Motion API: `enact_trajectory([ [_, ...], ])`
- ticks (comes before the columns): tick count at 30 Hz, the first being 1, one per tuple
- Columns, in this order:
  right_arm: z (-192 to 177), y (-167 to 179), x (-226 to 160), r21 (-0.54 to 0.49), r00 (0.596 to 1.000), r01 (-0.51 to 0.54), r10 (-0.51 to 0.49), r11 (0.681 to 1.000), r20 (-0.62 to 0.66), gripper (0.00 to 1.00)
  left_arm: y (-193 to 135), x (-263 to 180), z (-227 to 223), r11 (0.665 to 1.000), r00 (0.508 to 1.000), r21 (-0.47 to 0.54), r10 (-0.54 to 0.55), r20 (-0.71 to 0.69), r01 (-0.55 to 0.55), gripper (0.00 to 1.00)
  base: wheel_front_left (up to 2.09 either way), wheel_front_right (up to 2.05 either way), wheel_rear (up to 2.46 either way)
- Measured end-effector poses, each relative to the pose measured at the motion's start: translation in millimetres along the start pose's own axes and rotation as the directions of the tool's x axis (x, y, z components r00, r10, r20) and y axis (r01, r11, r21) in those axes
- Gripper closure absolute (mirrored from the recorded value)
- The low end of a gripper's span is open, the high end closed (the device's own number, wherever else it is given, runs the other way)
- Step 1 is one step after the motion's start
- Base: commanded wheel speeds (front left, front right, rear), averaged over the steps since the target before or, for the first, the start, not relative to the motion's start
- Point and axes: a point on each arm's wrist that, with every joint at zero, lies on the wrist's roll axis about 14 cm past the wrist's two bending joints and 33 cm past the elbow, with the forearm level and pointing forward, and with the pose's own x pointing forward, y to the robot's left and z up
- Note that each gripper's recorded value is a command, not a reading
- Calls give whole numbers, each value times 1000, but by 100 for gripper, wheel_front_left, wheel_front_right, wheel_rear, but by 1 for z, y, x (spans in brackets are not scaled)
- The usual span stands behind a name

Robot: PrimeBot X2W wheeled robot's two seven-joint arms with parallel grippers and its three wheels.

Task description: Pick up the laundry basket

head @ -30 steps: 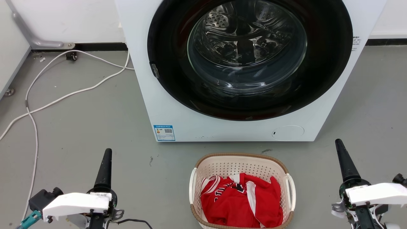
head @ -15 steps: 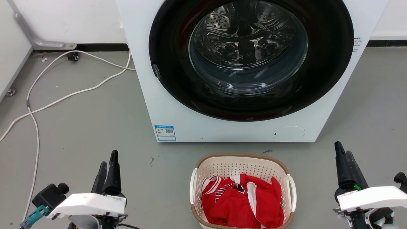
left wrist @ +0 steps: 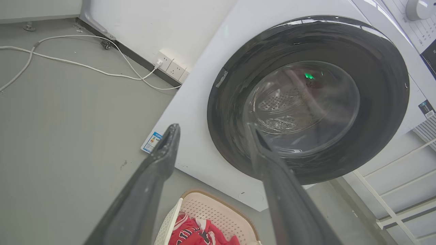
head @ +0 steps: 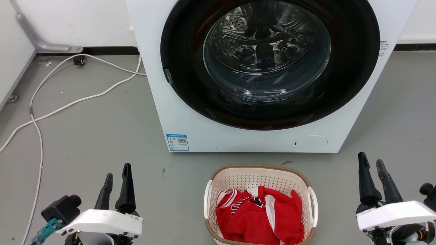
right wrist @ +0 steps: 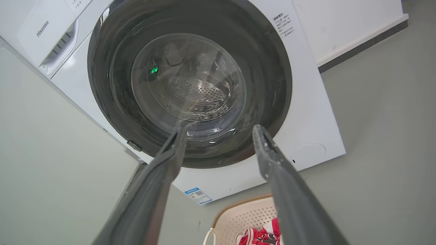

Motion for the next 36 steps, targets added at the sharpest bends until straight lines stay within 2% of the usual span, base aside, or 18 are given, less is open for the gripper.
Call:
enact_trajectory([
  [15,-1,6,-4,-184,999,-30,32,982,7,0,-1,-4,1,982,1000,190,-12,20,8,0,0,0,0],
  [36,0,8,-9,-379,998,-50,61,924,17,0,-5,-12,3,920,998,390,-49,48,27,0,0,0,0],
])
